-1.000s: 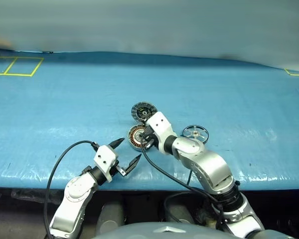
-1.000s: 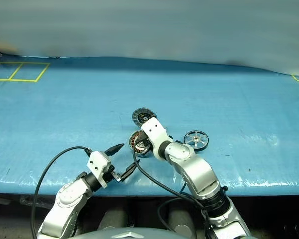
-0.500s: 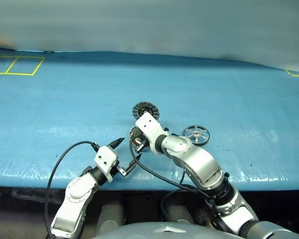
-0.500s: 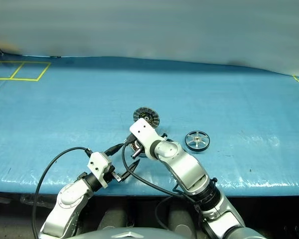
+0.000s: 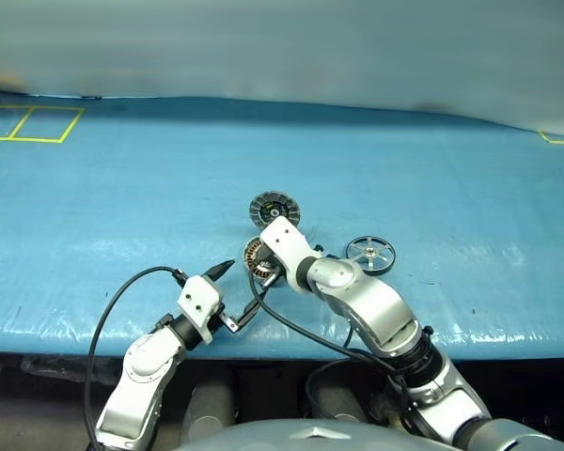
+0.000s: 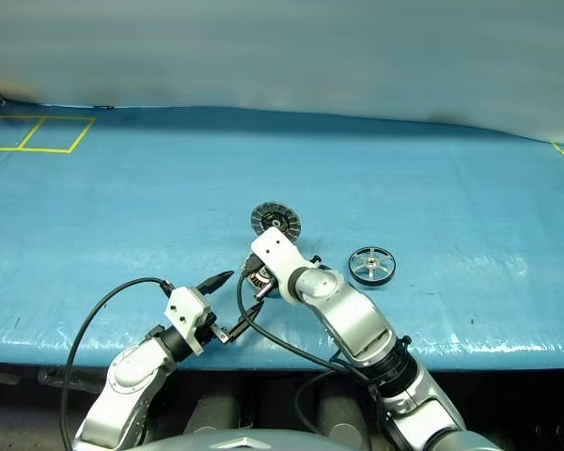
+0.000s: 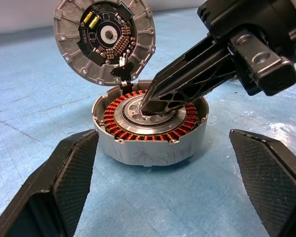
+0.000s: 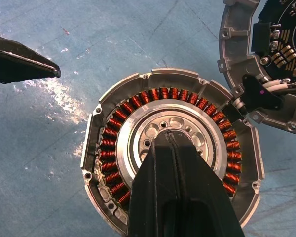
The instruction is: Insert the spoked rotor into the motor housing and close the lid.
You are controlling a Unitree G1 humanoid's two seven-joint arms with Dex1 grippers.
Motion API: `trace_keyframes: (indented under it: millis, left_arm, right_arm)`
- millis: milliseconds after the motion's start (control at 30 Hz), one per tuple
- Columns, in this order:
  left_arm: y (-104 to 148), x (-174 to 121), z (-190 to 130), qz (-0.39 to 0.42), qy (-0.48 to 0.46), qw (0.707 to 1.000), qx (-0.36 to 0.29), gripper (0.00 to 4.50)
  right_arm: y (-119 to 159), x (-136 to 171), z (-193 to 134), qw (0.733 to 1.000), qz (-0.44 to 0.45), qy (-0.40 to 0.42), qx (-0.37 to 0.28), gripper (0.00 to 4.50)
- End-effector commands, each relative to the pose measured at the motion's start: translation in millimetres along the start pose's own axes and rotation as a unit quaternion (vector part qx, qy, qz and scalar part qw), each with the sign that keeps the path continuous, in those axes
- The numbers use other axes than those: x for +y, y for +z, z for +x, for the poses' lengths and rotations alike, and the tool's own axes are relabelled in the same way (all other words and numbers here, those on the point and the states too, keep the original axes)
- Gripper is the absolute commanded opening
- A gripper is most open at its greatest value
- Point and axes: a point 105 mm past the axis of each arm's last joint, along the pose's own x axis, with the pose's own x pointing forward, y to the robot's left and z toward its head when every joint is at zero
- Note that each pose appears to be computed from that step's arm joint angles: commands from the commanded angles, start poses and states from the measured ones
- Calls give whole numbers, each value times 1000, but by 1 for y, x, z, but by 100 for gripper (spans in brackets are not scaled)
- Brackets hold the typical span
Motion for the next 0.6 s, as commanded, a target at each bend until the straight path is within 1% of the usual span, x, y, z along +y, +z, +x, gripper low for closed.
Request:
trace_keyframes:
  millis: [33, 433, 600]
  left_arm:
    - [7, 0, 0, 9, 2, 1000, -17, 450]
    - [7, -1, 1, 9, -4, 1000, -16, 450]
    - [6, -2, 2, 9, -5, 1000, -14, 450]
  right_arm:
    - [3, -6, -3, 1000, 1, -14, -7, 1]
    - [7, -13, -5, 999, 10, -29, -17, 1]
    - [3, -12, -2, 1000, 14, -26, -11, 1]
